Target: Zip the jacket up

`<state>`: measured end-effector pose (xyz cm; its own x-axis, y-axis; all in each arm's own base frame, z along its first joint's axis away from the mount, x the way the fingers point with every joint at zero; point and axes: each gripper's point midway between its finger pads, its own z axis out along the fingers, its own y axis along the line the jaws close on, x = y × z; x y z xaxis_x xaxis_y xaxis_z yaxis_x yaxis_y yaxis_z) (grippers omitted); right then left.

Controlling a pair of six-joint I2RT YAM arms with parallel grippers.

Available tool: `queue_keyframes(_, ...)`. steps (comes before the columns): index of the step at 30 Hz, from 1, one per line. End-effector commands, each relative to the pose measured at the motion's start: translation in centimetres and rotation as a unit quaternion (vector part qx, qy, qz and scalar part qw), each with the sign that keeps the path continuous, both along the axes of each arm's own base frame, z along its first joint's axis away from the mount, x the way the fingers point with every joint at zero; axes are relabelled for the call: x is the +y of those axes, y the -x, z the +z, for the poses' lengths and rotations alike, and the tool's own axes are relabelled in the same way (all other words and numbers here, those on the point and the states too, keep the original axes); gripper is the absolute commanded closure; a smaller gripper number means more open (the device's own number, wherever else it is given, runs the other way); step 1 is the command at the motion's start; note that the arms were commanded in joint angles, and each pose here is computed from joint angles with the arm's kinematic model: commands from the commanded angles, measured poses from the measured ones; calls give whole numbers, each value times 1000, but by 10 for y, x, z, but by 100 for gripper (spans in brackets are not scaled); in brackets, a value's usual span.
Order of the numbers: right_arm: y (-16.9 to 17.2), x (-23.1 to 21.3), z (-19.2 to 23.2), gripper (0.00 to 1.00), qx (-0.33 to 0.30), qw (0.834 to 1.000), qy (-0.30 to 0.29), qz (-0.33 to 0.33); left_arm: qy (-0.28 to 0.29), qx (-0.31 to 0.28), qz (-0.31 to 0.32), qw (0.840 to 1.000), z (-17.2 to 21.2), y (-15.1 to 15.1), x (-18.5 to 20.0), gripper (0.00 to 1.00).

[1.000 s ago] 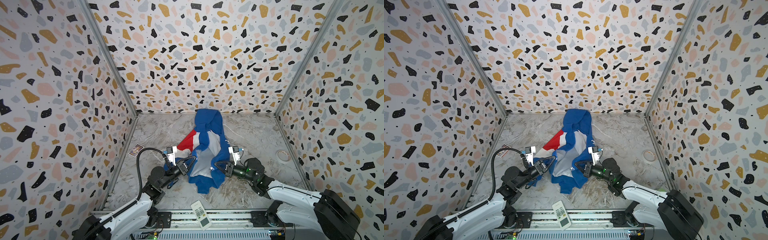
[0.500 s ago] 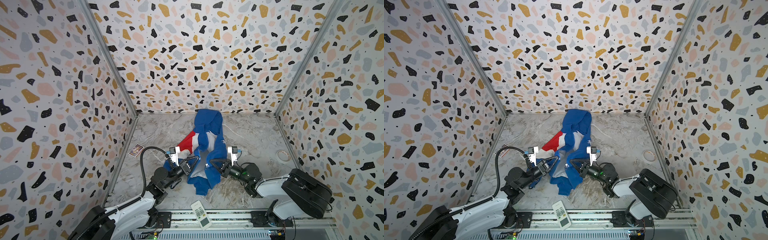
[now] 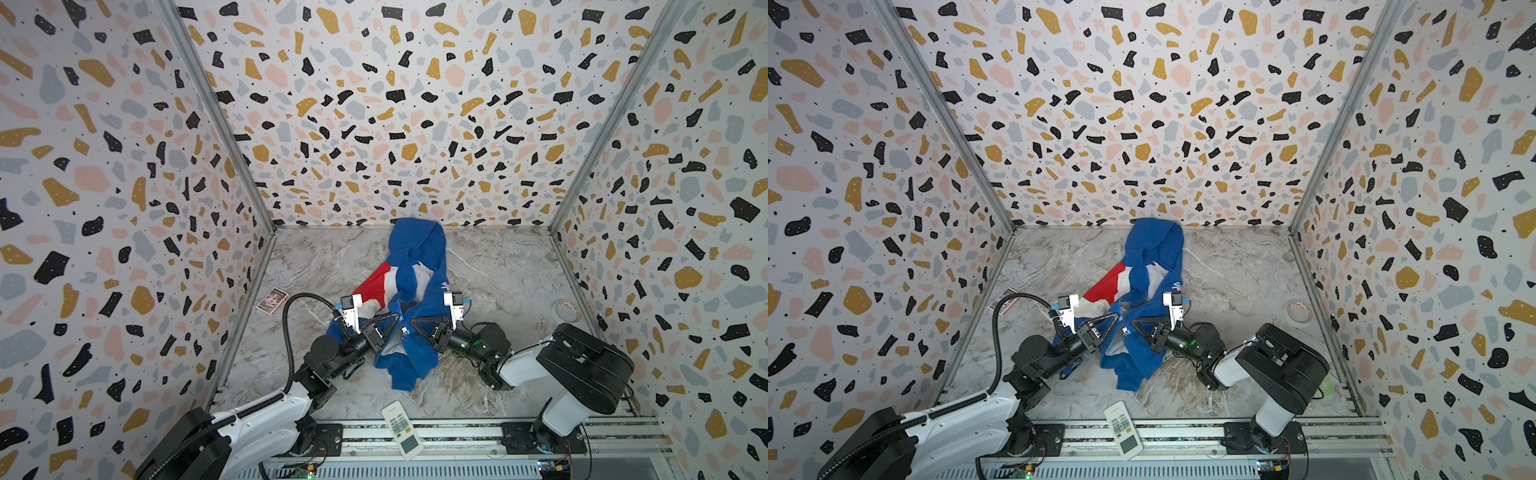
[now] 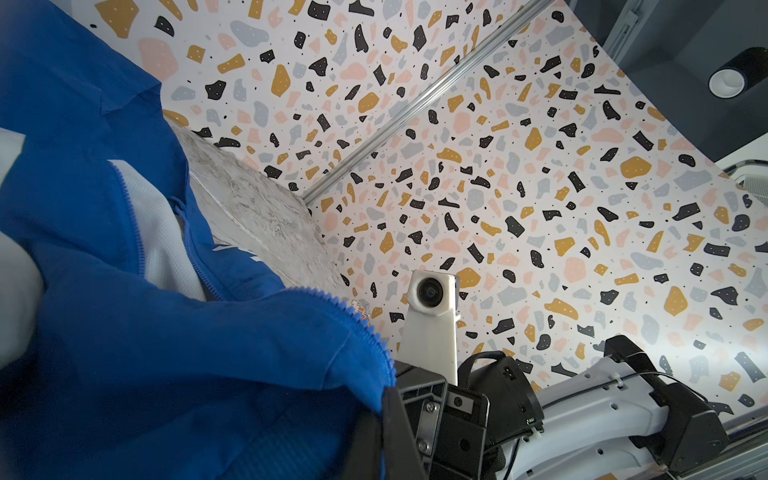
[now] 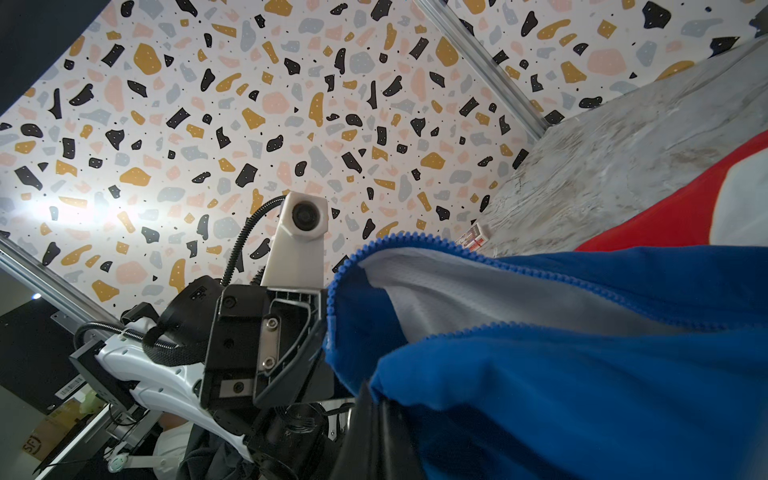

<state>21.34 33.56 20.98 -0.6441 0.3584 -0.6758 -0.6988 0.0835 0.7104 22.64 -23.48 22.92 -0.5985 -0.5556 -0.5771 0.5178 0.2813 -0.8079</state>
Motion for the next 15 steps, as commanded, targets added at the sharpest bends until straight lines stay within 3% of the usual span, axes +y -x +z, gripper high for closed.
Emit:
queue_keyframes(1,19,-15,75,100,-122,986,-114,1,23,-39,10,999,22,2,4,100)
queue_keyframes(15,20,-22,93,100,-152,980,-130,-25,28,-36,10,999,25,2,2,100)
